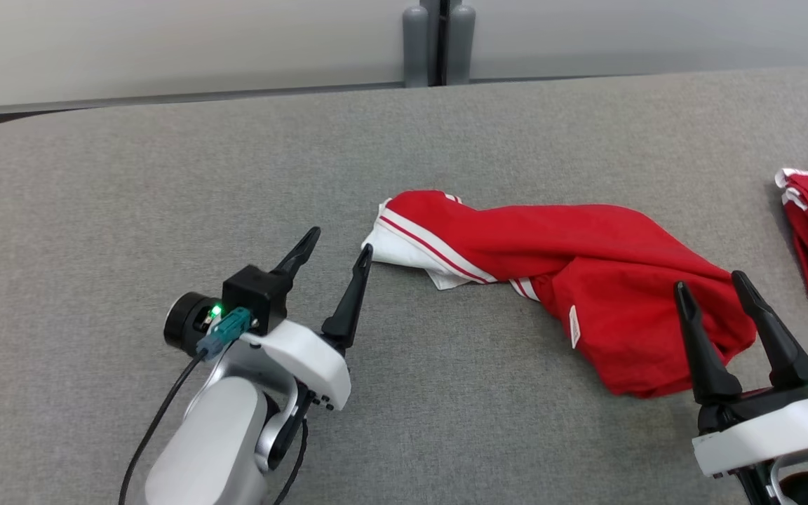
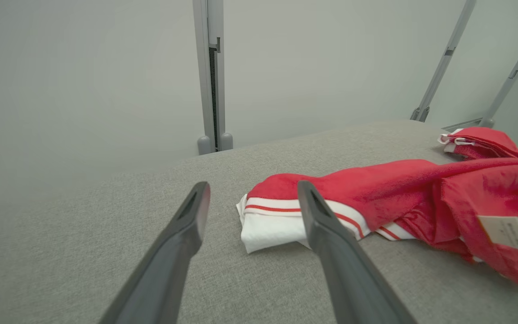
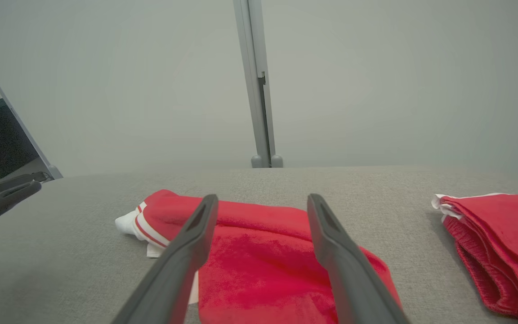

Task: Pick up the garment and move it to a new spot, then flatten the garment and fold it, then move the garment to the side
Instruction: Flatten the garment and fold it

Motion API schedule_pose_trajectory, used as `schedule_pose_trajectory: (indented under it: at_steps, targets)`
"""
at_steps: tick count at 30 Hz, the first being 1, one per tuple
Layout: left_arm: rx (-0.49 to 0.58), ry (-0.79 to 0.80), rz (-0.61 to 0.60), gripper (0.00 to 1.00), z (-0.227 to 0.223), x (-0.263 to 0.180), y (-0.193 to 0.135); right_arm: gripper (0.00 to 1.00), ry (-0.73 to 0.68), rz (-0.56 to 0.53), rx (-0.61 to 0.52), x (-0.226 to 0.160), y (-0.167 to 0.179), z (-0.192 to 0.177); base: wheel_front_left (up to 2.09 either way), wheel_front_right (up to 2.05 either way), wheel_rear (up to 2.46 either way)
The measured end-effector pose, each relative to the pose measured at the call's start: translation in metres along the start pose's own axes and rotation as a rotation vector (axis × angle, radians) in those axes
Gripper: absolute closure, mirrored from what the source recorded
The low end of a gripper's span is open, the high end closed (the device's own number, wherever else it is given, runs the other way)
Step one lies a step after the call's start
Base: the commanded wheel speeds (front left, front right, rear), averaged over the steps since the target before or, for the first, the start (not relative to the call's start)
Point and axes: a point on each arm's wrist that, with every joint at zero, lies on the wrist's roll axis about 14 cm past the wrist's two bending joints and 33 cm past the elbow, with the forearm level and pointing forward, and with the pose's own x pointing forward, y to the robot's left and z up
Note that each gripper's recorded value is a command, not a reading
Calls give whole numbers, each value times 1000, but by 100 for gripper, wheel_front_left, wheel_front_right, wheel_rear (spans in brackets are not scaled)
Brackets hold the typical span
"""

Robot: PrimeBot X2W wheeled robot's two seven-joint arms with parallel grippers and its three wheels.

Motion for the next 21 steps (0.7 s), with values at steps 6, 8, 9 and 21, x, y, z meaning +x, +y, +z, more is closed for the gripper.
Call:
schedule_pose_trajectory:
  at_steps: [6,8,9,21]
  targets:
    - [-31,176,-72,0,-45,40,-7,0,25,-40,21,5,-16,-14,0,0,0]
    - [-45,248,-83,0,-64,49,-8,0,36,-56,30,5,-21,-20,0,0,0]
    - [-57,279,-86,0,-72,52,-9,0,39,-63,31,4,-24,-22,0,0,0]
    - [-146,360,-81,100,-100,65,-7,0,51,-110,58,5,-40,-34,0,0,0]
